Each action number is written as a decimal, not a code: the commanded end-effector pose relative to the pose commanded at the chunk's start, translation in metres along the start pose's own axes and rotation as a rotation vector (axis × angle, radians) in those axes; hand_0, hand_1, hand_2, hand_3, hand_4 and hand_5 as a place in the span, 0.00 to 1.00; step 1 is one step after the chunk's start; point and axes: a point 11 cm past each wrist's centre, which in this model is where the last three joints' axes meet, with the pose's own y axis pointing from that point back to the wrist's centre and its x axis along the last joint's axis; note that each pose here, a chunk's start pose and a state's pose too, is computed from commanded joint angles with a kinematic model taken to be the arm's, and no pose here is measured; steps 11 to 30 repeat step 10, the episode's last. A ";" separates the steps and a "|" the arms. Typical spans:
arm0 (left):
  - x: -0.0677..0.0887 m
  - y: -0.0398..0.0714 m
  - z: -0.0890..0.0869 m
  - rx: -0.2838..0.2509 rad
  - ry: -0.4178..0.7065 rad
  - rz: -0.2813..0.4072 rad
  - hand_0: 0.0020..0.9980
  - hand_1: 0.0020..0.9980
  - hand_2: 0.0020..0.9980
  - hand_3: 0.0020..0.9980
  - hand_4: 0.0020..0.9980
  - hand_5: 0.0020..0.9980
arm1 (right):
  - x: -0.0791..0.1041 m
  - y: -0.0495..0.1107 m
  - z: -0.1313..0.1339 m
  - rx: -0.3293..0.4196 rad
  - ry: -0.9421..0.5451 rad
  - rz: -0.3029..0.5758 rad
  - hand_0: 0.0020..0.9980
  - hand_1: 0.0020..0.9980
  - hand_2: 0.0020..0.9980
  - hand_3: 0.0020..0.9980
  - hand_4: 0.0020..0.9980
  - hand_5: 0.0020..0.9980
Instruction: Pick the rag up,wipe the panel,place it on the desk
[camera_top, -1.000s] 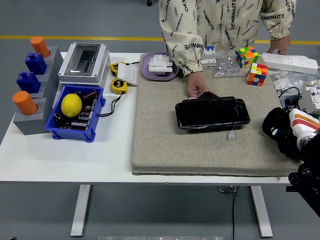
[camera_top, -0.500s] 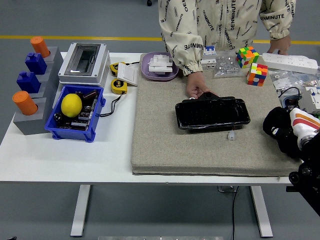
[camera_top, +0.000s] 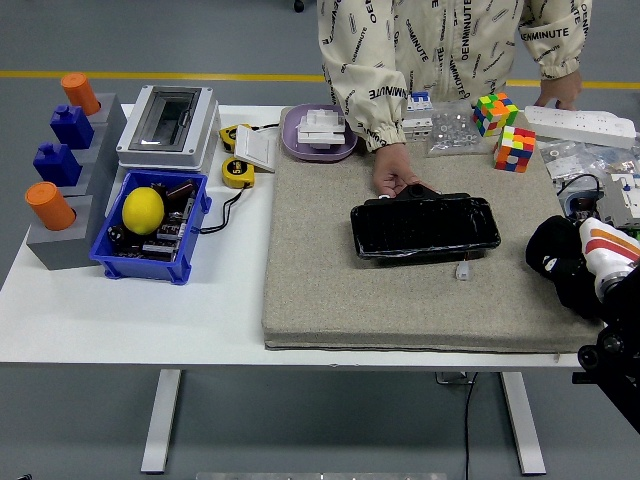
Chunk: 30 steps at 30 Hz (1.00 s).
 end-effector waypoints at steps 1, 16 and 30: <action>0.000 0.000 0.000 0.000 0.000 0.000 0.65 0.66 0.70 0.58 0.67 0.43 | 0.000 0.000 0.000 0.000 0.000 -0.001 0.41 0.49 0.54 0.51 0.70 0.18; 0.002 0.000 -0.002 0.005 -0.003 0.003 0.65 0.66 0.70 0.58 0.68 0.44 | -0.002 0.001 0.000 -0.001 0.002 -0.005 0.41 0.49 0.54 0.51 0.70 0.18; 0.002 0.000 -0.002 0.005 -0.003 0.003 0.65 0.66 0.70 0.58 0.68 0.44 | -0.002 0.001 0.000 -0.001 0.002 -0.005 0.41 0.49 0.54 0.51 0.70 0.18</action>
